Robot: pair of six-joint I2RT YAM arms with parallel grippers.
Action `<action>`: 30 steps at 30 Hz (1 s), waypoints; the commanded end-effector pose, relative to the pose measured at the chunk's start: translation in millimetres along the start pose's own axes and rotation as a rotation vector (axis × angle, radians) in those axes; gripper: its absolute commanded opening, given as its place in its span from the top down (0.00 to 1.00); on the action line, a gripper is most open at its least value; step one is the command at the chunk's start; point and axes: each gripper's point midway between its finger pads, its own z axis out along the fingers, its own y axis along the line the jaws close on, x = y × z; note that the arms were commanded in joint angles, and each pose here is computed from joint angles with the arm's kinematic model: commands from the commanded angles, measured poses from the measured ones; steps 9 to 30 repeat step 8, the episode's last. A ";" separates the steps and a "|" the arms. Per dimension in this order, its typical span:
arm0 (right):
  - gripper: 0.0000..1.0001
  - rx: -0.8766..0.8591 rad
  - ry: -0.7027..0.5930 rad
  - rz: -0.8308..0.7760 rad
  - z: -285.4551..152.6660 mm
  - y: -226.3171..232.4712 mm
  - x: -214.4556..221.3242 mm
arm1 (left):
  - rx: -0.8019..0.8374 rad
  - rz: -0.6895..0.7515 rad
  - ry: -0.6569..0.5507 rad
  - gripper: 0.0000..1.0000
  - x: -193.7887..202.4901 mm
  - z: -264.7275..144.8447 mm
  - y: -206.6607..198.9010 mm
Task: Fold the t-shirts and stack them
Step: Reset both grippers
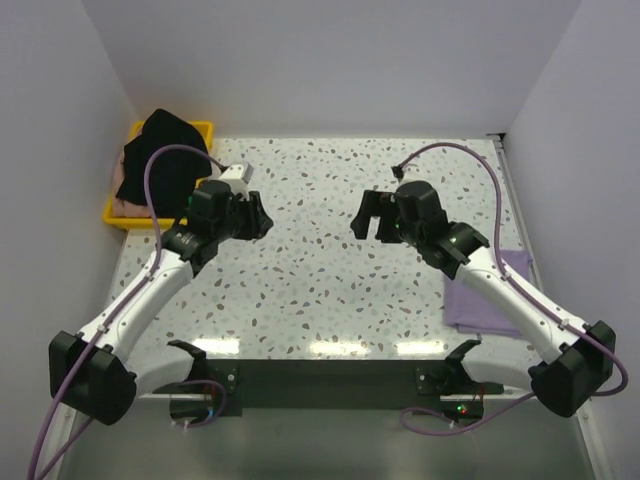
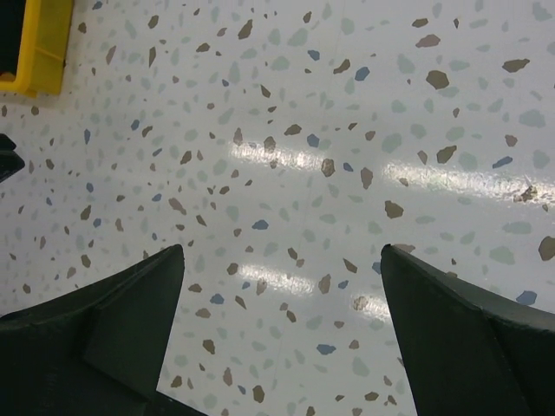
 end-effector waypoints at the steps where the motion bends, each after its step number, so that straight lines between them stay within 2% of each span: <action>1: 0.01 -0.061 -0.115 -0.026 -9.8 11.6 -26.6 | -0.010 0.048 -0.065 0.56 -10.1 -2.2 4.7; 30: 0.01 -0.039 -0.137 -0.041 -10.8 8.0 -32.3 | 0.005 0.059 -0.074 0.56 -8.6 -2.1 3.4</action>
